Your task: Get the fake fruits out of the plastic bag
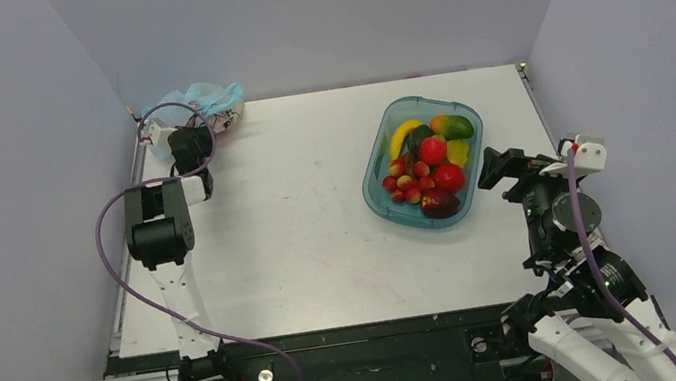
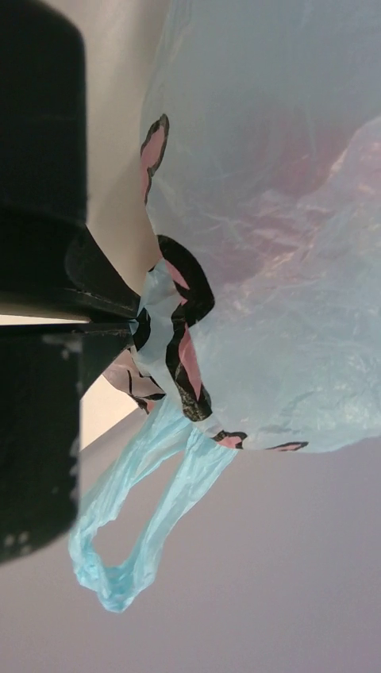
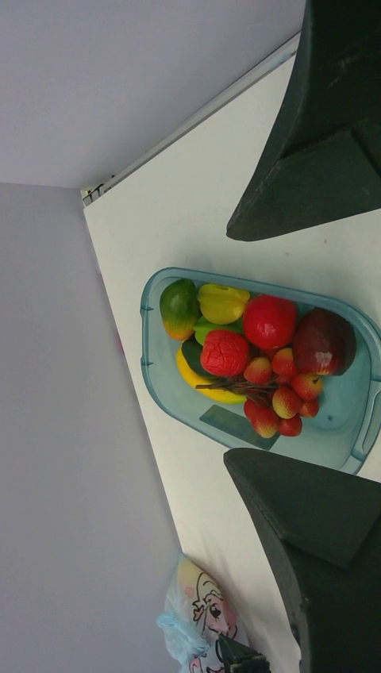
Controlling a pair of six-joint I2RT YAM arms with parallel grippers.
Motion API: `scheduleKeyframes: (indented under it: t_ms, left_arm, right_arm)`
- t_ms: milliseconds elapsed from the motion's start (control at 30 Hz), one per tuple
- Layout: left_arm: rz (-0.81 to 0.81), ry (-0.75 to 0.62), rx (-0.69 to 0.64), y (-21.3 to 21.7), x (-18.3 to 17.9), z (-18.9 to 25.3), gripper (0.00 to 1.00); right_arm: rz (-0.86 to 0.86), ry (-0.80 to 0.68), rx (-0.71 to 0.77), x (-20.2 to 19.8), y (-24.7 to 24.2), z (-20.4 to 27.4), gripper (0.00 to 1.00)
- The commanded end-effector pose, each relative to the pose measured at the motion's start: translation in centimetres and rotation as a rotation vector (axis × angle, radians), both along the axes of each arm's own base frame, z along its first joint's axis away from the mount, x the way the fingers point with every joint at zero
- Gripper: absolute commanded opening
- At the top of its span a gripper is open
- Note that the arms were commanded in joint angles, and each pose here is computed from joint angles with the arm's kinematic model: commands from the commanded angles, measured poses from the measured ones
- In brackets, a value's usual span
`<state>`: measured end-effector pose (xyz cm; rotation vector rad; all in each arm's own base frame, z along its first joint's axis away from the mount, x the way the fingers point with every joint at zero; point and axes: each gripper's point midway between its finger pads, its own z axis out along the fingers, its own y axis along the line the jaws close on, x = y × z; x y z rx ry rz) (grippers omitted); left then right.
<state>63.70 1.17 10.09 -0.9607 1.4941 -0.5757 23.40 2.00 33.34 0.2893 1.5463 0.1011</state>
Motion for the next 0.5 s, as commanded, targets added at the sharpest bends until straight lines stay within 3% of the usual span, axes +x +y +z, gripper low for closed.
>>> scheduleKeyframes:
  t_ms: [0, 33, 200, 467]
  left_arm:
    - [-0.086, -0.040, -0.002, -0.9, -1.4, 3.6, 0.00]
    - [-0.116, -0.051, -0.006, -1.5, -1.9, 5.0, 0.00]
    - [-0.290, 0.067, -0.076, -5.8, -7.5, 3.9, 0.00]
    - [-0.583, 0.282, -0.045, -12.8, -20.4, 1.7, 0.00]
  right_arm:
    - [-0.016, 0.000, 0.021, 0.6, 0.1, 0.5, 0.99]
    - [-0.020, 0.016, 0.029, 0.9, 0.3, 0.1, 0.99]
    - [0.052, 0.055, 0.046, 1.5, 2.0, -1.1, 0.99]
    - [0.172, 0.090, 0.130, 1.6, 4.7, -1.7, 1.00]
